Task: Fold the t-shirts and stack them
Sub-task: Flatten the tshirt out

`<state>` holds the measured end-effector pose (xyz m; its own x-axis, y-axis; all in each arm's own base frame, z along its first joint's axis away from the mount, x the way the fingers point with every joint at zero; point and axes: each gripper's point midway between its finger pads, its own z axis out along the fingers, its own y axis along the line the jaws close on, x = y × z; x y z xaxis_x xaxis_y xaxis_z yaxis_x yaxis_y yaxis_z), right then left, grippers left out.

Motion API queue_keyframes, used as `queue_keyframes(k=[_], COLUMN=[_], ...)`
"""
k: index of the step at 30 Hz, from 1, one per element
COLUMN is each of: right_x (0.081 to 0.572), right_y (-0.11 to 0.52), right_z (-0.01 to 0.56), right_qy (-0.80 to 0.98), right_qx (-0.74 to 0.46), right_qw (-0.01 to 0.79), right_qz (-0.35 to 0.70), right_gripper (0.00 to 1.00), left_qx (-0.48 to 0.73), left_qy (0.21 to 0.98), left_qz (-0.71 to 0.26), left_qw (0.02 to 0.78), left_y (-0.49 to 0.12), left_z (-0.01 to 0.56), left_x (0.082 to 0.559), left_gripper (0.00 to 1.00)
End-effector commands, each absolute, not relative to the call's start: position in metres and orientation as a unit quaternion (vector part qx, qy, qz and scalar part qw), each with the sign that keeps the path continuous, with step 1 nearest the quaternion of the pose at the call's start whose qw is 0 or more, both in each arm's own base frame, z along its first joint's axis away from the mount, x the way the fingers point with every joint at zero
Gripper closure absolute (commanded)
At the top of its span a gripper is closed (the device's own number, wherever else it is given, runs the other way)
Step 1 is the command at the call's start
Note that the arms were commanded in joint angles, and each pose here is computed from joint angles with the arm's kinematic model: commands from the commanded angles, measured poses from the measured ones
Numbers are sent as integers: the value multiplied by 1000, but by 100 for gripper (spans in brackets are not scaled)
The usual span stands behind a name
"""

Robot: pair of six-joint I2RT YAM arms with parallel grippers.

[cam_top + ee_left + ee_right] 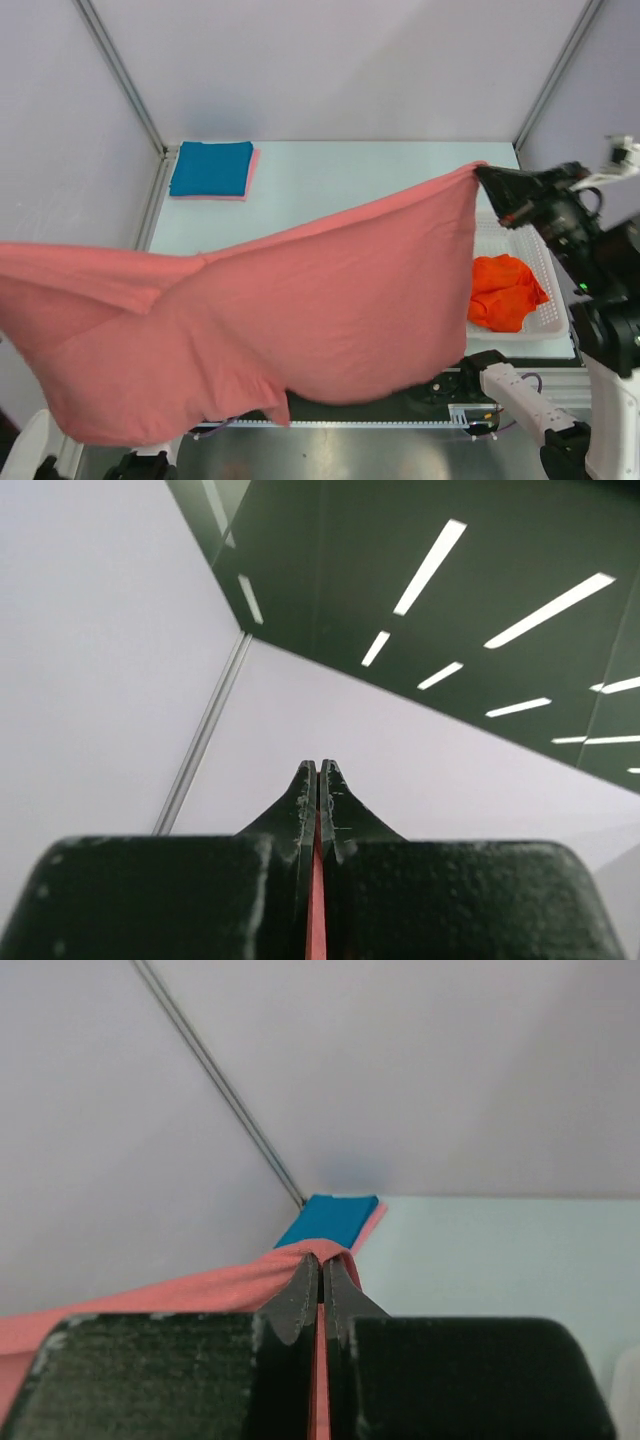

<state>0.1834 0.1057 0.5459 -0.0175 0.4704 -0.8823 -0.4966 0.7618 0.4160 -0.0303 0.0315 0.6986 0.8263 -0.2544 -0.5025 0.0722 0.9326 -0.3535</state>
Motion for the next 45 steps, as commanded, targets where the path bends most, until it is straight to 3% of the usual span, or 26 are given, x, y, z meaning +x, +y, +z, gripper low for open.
queue_keyframes(k=[1, 5, 10, 11, 18, 25, 27, 37, 45], right_x=[243, 310, 389, 412, 511, 588, 604, 635, 647], right_y=[115, 128, 145, 153, 167, 153, 152, 151, 135], right_z=[514, 467, 410, 377, 295, 253, 229, 215, 224], right_qy=[655, 687, 706, 729, 754, 766, 778, 781, 772], right_qx=[21, 41, 64, 68, 58, 68, 69, 67, 76], right_qw=[674, 650, 640, 618, 612, 605, 589, 586, 597], right_qz=[340, 321, 296, 286, 233, 207, 205, 208, 206], right_gripper=[100, 100, 100, 100, 100, 100, 100, 100, 100], left_qx=[-182, -187, -205, -209, -212, -202, -195, -180, -172], left_qy=[345, 413, 515, 528, 614, 693, 689, 709, 659], left_qz=[-66, -46, -14, -8, 12, 22, 2, -12, -46], left_qw=[918, 890, 832, 823, 760, 692, 698, 682, 731], left_y=[40, 42, 49, 51, 52, 59, 57, 52, 44], left_z=[685, 644, 548, 532, 420, 323, 332, 306, 373], left_x=[58, 160, 284, 309, 431, 540, 558, 609, 619], left_gripper=[100, 100, 100, 100, 100, 100, 100, 100, 100])
